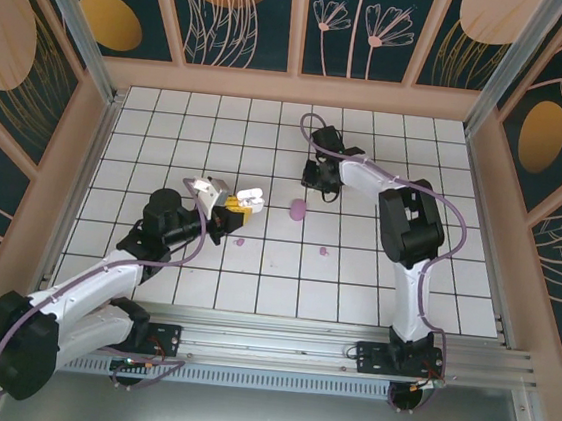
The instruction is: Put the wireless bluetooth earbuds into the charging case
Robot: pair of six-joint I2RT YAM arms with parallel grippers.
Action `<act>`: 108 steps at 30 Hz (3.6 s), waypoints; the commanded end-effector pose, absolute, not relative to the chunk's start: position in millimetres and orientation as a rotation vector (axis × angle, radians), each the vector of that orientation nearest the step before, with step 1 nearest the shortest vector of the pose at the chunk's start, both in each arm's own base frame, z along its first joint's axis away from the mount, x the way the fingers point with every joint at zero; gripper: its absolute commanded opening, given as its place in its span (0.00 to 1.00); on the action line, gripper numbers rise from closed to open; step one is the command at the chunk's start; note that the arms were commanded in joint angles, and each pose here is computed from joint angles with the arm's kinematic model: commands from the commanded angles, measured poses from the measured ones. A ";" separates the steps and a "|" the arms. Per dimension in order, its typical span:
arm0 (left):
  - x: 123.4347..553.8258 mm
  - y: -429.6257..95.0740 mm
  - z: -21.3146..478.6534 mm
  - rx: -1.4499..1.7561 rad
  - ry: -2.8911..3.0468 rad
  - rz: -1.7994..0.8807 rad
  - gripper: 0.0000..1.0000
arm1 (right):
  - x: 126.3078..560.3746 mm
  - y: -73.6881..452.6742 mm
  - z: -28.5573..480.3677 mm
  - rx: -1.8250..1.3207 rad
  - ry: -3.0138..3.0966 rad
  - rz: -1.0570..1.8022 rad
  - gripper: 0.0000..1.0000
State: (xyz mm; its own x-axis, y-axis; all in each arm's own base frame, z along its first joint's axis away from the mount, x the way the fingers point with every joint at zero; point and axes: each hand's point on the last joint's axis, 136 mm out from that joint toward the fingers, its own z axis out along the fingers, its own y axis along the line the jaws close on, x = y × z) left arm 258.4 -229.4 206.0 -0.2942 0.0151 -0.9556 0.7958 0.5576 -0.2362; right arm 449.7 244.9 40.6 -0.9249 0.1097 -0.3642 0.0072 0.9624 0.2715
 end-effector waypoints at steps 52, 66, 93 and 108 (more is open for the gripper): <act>265.4 -240.4 241.2 0.671 1.623 -0.958 0.00 | 446.7 233.1 129.4 0.023 2.512 0.308 0.12; 282.9 -253.9 260.2 0.627 1.635 -1.011 0.00 | 413.8 257.2 241.8 -0.140 2.205 0.388 0.11; 275.9 -263.9 274.4 0.651 1.600 -1.083 0.00 | 286.9 326.4 338.8 -0.733 1.724 0.696 0.08; 270.2 -259.6 282.1 0.655 1.576 -1.069 0.00 | 279.9 333.0 324.8 -0.813 1.733 0.628 0.08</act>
State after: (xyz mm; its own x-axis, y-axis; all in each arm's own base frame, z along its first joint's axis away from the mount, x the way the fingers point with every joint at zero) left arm 276.9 -258.9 275.2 -0.3118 -0.1160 -0.9430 0.8224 0.4641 -0.3291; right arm 281.1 331.3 333.8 -0.2088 -0.1765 -0.9619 -0.7739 0.6312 0.0522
